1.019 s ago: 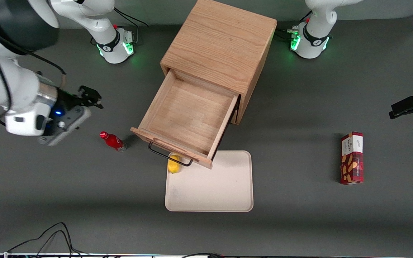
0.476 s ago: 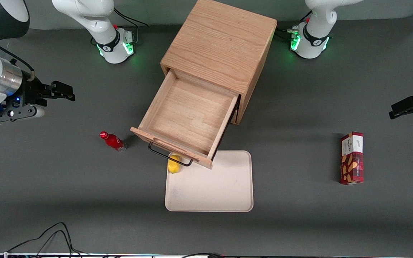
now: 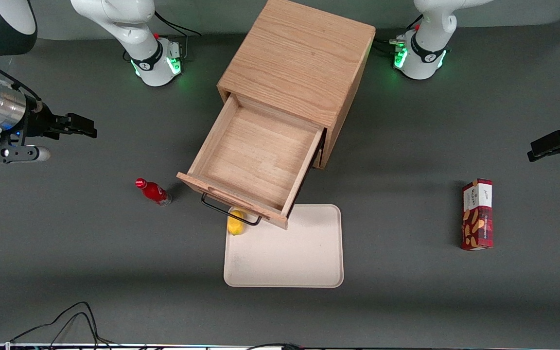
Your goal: Open upper drawer
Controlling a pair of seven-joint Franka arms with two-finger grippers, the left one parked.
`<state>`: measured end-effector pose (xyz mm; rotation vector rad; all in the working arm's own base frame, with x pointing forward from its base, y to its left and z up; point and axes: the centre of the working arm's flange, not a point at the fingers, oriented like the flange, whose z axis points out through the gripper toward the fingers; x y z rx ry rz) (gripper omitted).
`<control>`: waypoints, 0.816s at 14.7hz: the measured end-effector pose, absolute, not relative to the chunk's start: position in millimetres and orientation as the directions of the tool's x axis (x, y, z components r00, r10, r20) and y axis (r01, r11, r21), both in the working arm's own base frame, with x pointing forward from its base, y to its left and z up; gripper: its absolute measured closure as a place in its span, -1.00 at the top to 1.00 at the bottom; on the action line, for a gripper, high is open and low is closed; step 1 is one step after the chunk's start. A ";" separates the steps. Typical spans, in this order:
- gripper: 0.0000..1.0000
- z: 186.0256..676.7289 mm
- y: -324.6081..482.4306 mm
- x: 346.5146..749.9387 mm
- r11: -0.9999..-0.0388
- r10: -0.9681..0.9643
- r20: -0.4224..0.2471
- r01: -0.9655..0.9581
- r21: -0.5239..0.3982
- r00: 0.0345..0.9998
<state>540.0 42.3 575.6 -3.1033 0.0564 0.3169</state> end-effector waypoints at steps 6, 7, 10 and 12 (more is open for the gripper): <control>1.00 543.0 46.4 522.6 -0.999 -0.048 -0.192 -0.048 0.006 0.980; 1.00 549.3 46.8 517.3 -0.998 -0.056 -0.178 -0.056 0.004 0.982; 1.00 581.4 44.4 502.2 -0.997 -0.066 -0.120 -0.069 -0.020 0.991; 1.00 592.2 45.3 497.6 -0.996 -0.081 -0.098 -0.083 -0.025 0.992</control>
